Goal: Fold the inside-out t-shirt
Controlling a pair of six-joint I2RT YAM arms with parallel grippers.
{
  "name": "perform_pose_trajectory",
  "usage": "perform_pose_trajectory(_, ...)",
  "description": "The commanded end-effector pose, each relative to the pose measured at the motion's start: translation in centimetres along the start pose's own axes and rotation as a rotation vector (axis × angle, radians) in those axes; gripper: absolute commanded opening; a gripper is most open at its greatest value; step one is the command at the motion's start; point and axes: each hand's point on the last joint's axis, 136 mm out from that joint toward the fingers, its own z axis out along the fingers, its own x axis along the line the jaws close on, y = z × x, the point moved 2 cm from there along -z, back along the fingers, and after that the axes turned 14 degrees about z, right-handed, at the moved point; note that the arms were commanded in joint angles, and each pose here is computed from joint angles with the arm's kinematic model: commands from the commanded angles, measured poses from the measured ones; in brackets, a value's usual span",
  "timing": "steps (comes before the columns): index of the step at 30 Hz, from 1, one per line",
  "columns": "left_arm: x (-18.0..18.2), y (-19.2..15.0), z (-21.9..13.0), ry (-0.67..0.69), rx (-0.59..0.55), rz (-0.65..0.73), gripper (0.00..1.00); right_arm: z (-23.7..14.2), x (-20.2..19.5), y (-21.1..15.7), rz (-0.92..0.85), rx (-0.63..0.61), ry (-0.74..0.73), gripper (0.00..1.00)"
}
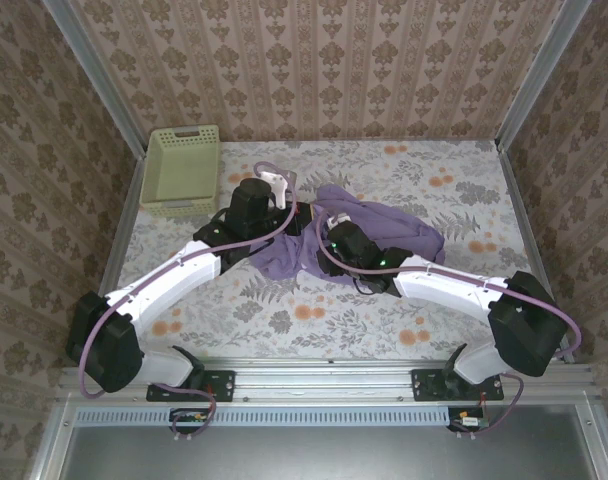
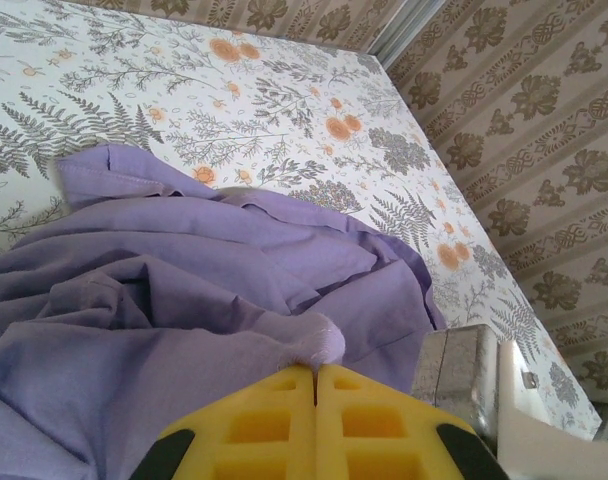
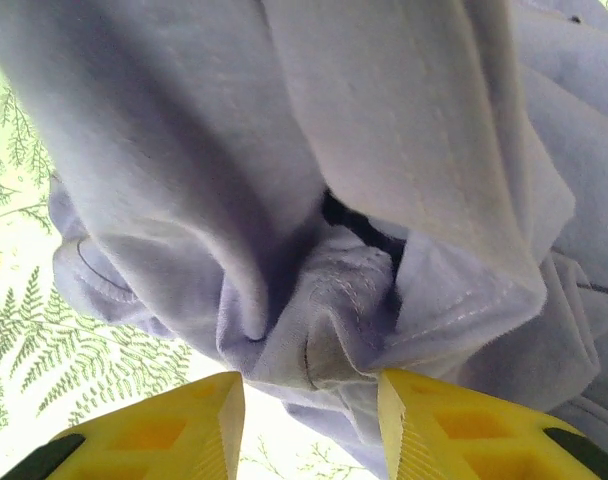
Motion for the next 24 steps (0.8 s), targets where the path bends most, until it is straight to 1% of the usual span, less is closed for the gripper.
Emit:
perform_pose_trajectory(1,-0.4,0.8,-0.7,-0.015,-0.017,-0.016,0.00,0.8,-0.2,1.4,-0.019,-0.055,-0.051,0.41)
perform_pose_trajectory(4,-0.4,0.8,-0.7,-0.014,-0.017,-0.013,0.00,1.4,-0.2,1.5,-0.037,-0.051,-0.075,0.39)
perform_pose_trajectory(6,-0.3,0.7,-0.7,-0.007,-0.013,-0.014,0.00,0.9,-0.4,1.9,-0.037,-0.064,-0.084,0.39)
perform_pose_trajectory(10,-0.3,0.7,-0.9,-0.005,-0.018,-0.012,0.00,0.1,-0.5,2.2,-0.037,-0.083,-0.081,0.44)
perform_pose_trajectory(13,-0.4,0.9,-1.0,-0.014,-0.027,-0.014,0.00,1.6,-1.1,1.8,-0.031,-0.051,-0.115,0.51)
perform_pose_trajectory(17,-0.5,1.0,-1.1,-0.017,-0.033,-0.020,0.00,3.3,-1.3,1.1,-0.030,-0.021,-0.144,0.51)
perform_pose_trajectory(18,-0.5,1.0,-1.1,-0.017,-0.035,-0.020,0.00,3.5,-1.5,1.1,-0.032,-0.019,-0.164,0.50)
perform_pose_trajectory(19,-0.5,1.0,-1.1,-0.016,-0.032,-0.021,0.00,3.6,-1.9,1.2,-0.033,-0.022,-0.192,0.45)
perform_pose_trajectory(21,-0.3,1.0,-1.1,-0.008,-0.032,-0.019,0.00,3.4,-2.5,1.4,-0.035,-0.031,-0.221,0.38)
perform_pose_trajectory(24,0.4,0.8,-1.1,0.030,-0.025,-0.022,0.00,2.1,-3.2,1.1,-0.012,-0.043,-0.225,0.35)
